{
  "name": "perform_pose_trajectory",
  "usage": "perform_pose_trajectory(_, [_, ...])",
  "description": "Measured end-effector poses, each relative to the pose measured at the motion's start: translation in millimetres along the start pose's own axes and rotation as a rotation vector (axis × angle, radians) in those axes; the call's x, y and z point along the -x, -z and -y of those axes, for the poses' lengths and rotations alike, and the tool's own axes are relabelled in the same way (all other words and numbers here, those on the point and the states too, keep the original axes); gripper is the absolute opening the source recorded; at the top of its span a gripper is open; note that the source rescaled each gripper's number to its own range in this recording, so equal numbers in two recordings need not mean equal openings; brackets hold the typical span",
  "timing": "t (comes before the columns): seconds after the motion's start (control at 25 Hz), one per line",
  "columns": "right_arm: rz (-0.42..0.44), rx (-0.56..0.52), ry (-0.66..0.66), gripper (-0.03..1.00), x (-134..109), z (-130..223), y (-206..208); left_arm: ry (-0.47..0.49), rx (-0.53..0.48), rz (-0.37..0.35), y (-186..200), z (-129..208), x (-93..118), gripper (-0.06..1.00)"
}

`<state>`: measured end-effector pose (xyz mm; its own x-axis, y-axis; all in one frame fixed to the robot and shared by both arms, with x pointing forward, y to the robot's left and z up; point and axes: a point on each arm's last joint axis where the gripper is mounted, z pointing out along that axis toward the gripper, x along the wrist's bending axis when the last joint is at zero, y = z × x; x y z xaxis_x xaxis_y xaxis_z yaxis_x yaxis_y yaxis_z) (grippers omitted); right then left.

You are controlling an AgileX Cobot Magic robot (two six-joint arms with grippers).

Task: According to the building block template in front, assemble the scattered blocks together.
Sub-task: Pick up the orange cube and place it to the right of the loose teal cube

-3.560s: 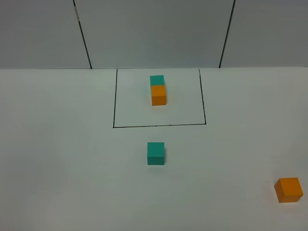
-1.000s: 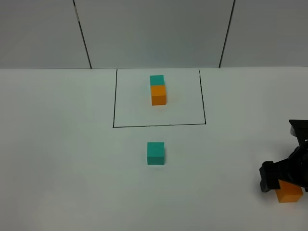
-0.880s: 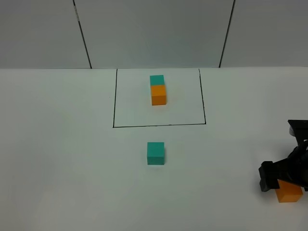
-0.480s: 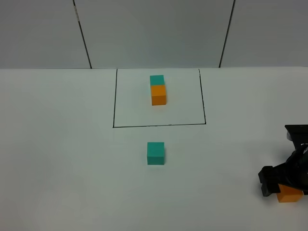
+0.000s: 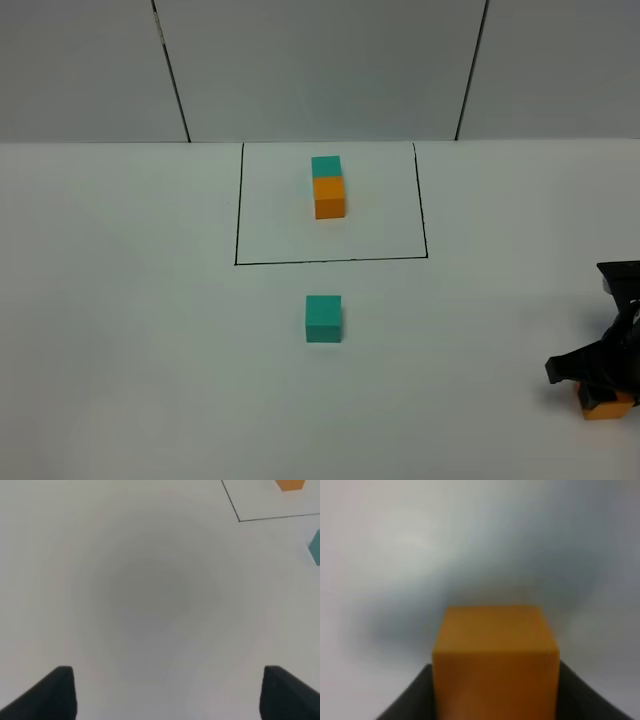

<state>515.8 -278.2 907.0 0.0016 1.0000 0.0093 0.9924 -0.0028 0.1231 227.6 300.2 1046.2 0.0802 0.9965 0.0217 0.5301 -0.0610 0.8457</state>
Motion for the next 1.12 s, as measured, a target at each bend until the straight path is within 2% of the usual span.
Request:
perform_pose_trajectory(0.12, [-0.001,0.01,0.003,0.02,-1.9,-7.9,9.3,0.0,0.0,0.0,0.0,0.0,0.0,0.68])
perform_pose_trajectory(0.24, [-0.002,0.046,0.121,0.02,-14.3,-21.7,31.0,0.0,0.0,0.0,0.0,0.0,0.0,0.68])
perform_pose_trajectory(0.32, [-0.005,0.055,0.258,0.02,-28.8,-30.1,46.7,0.0,0.0,0.0,0.0,0.0,0.0,0.68])
perform_pose_trajectory(0.56, [-0.008,0.08,0.779,0.02,-73.6,-42.5,78.6,0.0,0.0,0.0,0.0,0.0,0.0,0.68])
perform_pose_trajectory(0.68, [0.002,0.079,0.977,0.02,-90.5,-49.9,82.5,0.0,0.0,0.0,0.0,0.0,0.0,0.68])
perform_pose_trajectory(0.92, [0.021,-0.036,1.198,0.02,-126.9,-74.0,66.3,0.0,0.0,0.0,0.0,0.0,0.0,0.68])
perform_pose_trajectory(1.12, [0.048,-0.071,1.305,0.02,-153.8,-93.7,58.7,0.0,0.0,0.0,0.0,0.0,0.0,0.68])
